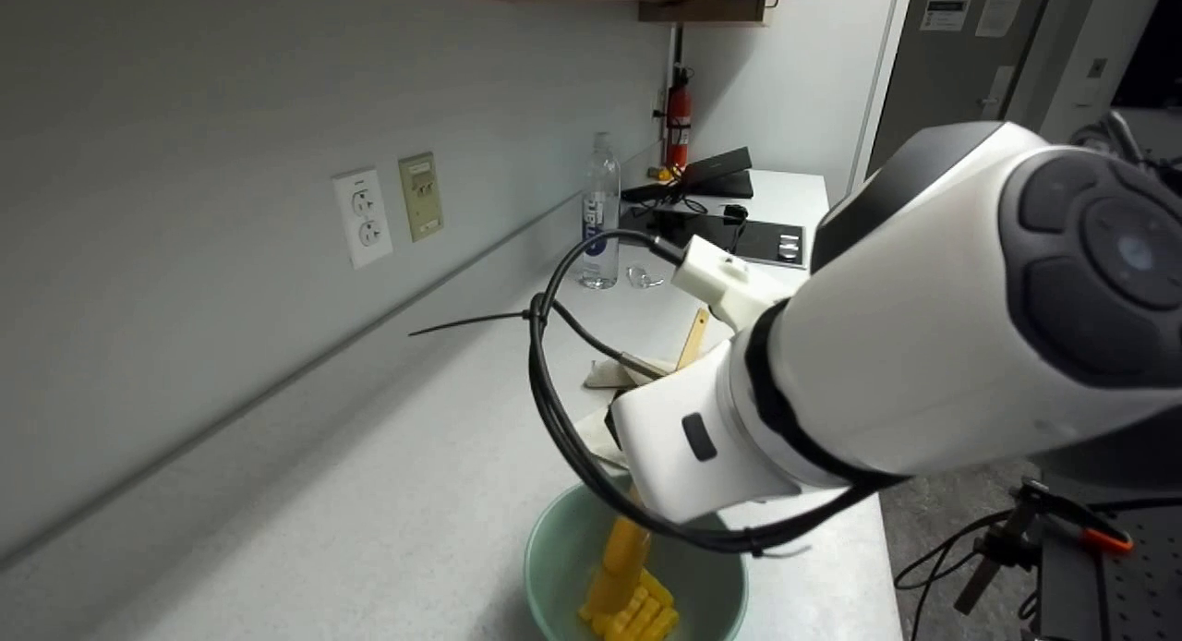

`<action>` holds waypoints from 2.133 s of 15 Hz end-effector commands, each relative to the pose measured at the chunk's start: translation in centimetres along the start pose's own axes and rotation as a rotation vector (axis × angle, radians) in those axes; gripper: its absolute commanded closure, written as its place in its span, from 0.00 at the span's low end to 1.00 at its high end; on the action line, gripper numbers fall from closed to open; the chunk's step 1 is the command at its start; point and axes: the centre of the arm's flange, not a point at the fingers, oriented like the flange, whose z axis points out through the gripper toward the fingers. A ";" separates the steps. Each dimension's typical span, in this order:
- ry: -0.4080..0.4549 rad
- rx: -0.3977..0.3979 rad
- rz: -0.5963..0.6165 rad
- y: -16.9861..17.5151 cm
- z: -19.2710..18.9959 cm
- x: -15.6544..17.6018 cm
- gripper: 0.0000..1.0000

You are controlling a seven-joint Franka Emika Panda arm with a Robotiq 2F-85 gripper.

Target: Use the spatula to stir the contents of the blue bowl

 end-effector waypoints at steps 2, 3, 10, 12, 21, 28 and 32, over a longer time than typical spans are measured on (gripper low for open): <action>-0.076 -0.027 0.023 0.1 -1.2 -4.0 0.95; -0.088 -0.034 0.027 0.2 -1.2 -4.5 0.95; -0.090 -0.041 0.021 0.2 -1.9 -5.6 0.95; -0.091 -0.039 0.023 0.1 -2.0 -5.6 0.95; -0.033 -0.059 0.036 0.2 -2.1 -5.3 0.95; 0.017 -0.073 0.044 0.3 -2.2 -5.0 0.95; 0.063 -0.078 0.060 0.3 -2.3 -4.7 0.95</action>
